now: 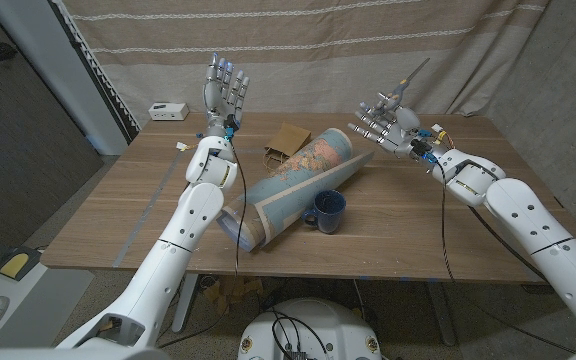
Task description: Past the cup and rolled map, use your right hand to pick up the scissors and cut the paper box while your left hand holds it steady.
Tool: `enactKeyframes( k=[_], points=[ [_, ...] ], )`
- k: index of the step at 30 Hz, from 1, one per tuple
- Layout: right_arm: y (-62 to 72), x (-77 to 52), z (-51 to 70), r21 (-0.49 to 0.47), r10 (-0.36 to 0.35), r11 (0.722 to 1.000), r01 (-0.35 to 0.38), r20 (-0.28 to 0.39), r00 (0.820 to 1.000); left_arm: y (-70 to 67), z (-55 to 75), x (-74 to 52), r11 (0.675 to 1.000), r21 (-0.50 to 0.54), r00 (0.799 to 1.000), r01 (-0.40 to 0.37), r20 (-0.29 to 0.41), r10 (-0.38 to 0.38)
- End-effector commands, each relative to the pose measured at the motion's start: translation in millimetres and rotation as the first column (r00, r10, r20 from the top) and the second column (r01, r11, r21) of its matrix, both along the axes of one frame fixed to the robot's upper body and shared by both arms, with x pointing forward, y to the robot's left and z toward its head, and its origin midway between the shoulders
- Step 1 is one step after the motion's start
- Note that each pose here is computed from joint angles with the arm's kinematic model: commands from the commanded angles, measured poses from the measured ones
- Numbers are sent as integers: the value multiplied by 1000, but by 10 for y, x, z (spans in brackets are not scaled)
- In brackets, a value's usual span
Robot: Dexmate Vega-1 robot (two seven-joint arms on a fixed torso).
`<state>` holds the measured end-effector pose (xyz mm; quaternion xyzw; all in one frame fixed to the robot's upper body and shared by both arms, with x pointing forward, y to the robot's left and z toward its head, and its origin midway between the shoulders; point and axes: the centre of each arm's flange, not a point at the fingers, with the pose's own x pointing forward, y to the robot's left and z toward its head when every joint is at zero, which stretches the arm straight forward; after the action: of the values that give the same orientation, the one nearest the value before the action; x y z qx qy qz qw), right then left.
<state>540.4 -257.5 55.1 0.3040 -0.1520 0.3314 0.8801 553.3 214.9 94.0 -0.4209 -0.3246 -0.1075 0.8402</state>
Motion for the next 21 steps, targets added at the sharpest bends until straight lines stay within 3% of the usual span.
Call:
enactKeyframes(
  k=[1,21],
  points=[
    [20,8,7,-20,19,1000,-19,0,1000,21,-3,24,1000,-3,1000,2,-2,-2],
    [69,0,31,-60,93,994,-92,17,995,46,-28,15,1000,-14,1000,0,0,0]
  ],
)
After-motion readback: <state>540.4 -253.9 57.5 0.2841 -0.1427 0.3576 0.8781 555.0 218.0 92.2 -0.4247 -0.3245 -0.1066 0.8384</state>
